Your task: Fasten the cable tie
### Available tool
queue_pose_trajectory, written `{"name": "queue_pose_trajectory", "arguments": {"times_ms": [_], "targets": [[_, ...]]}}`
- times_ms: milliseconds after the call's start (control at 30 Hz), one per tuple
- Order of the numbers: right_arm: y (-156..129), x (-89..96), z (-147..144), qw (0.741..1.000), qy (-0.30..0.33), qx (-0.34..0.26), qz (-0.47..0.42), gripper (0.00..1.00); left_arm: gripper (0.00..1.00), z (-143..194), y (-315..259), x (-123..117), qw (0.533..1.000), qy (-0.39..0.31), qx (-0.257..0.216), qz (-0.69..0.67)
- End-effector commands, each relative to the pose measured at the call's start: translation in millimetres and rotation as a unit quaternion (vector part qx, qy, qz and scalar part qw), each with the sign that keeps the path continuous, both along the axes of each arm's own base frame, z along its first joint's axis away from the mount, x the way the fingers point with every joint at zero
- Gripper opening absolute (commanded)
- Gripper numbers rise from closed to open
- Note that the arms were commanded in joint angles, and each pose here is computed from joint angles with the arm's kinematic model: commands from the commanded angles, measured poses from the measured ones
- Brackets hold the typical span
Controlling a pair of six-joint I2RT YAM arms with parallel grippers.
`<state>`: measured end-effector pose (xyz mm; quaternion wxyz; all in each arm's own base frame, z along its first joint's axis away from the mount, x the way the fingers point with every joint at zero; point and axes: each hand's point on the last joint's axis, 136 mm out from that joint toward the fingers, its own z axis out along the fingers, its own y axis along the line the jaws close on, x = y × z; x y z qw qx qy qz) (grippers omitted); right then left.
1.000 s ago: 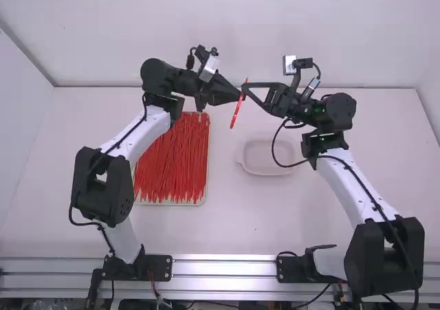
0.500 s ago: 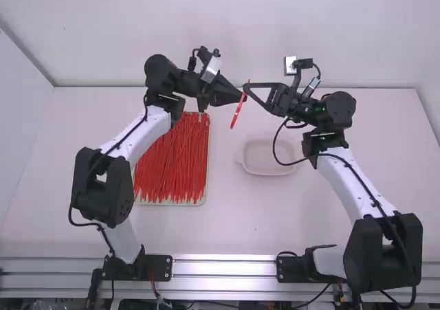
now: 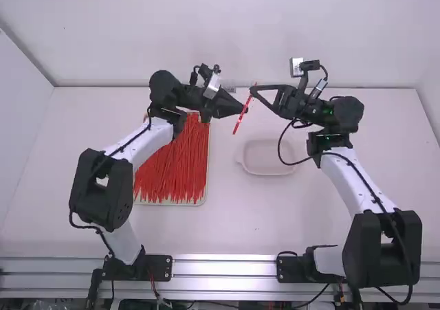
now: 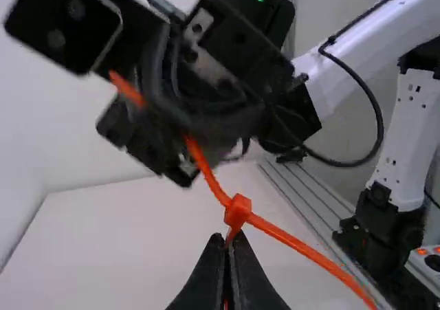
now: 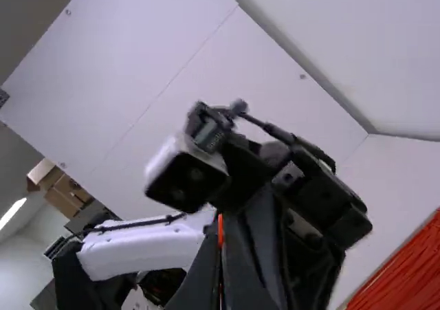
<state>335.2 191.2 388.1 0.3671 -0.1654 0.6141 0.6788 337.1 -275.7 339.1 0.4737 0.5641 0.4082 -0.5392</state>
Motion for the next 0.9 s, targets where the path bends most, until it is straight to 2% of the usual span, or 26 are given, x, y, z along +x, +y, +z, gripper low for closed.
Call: {"name": "queue_pose_trajectory", "arguments": {"times_ms": [0, 233, 767, 800, 867], "targets": [[-15, -2.7, 35, 0.999, -0.033, 0.026, -0.03, 0.0, 0.02, -38, 5, -7, 0.999, 0.032, 0.023, -0.023], [-35, -1.6, 45, 0.997, -0.045, 0.037, -0.049, 0.0, 0.02, -71, 12, -16, 0.998, 0.05, 0.024, -0.011], [-64, 0.8, 59, 0.993, -0.061, 0.055, -0.085, 0.0, 0.02, -103, 24, -26, 0.999, 0.047, 0.023, 0.001], [-63, -0.3, 57, 0.994, -0.06, 0.051, -0.081, 0.03, 0.02, -102, 26, -25, 0.999, 0.045, 0.023, 0.003], [-59, -2.6, 55, 0.995, -0.059, 0.046, -0.072, 0.29, 0.02, -101, 27, -25, 0.999, 0.038, 0.021, 0.005]]}}
